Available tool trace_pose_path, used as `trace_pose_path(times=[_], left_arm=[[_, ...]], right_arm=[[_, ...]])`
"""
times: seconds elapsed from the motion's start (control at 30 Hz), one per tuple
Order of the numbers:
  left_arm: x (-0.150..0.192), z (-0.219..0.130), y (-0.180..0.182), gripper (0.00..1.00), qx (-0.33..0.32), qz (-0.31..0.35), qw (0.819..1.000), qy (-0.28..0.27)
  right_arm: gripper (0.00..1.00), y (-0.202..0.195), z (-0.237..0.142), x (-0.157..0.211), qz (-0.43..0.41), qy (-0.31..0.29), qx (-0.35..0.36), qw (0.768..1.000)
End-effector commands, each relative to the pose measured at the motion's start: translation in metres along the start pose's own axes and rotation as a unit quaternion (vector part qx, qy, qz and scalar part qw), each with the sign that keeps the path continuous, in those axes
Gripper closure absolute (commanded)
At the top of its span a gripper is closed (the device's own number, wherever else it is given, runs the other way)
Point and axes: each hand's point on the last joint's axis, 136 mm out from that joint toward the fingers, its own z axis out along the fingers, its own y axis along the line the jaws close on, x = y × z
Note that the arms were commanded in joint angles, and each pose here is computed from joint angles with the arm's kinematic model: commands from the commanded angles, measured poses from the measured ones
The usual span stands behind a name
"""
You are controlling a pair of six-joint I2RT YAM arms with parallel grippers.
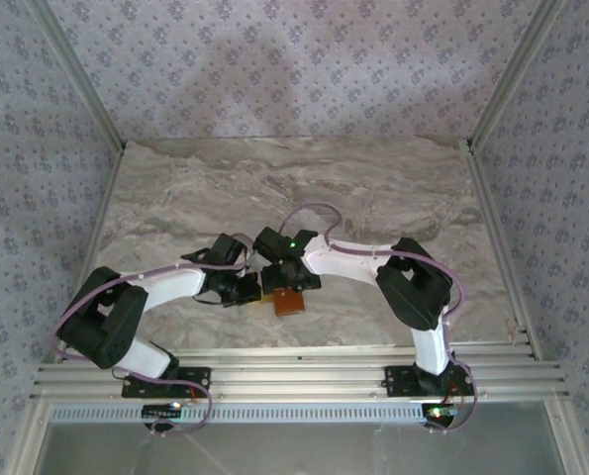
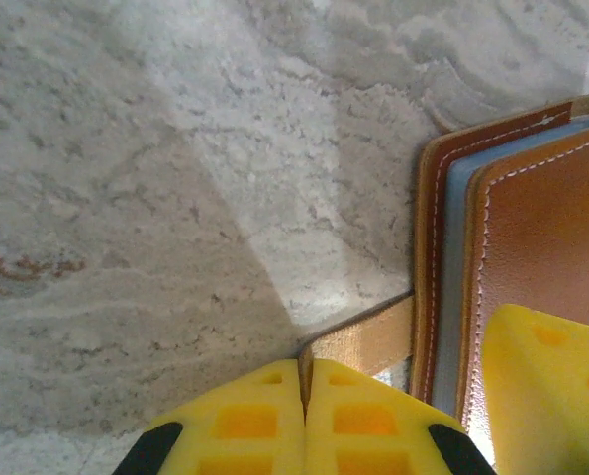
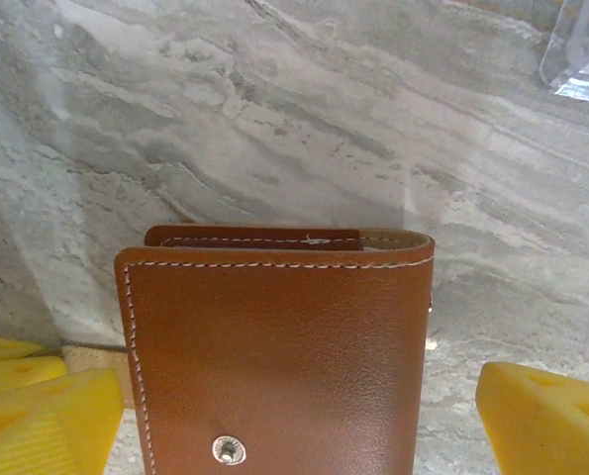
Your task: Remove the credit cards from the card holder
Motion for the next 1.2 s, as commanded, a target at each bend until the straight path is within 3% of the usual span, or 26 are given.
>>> trace_pose_path(times=[0.0, 0.7, 1.17], left_arm=[[0.000, -0.001, -0.005, 1.00, 0.026, 0.011, 1.000, -0.002], [0.003, 0.004, 0.005, 1.00, 0.043, 0.006, 0.999, 0.017], [0.002, 0.002, 0.004, 1.00, 0.035, 0.010, 0.999, 0.022]], right_arm=[[0.05, 0.001, 0.004, 0.006, -0.009, 0.011, 0.005, 1.000], [0.06, -0.012, 0.007, 0.013, -0.018, 0.027, 0.034, 0.999], [0.08, -0.023, -0.029, 0.004, -0.011, -0.008, 0.039, 0.999]])
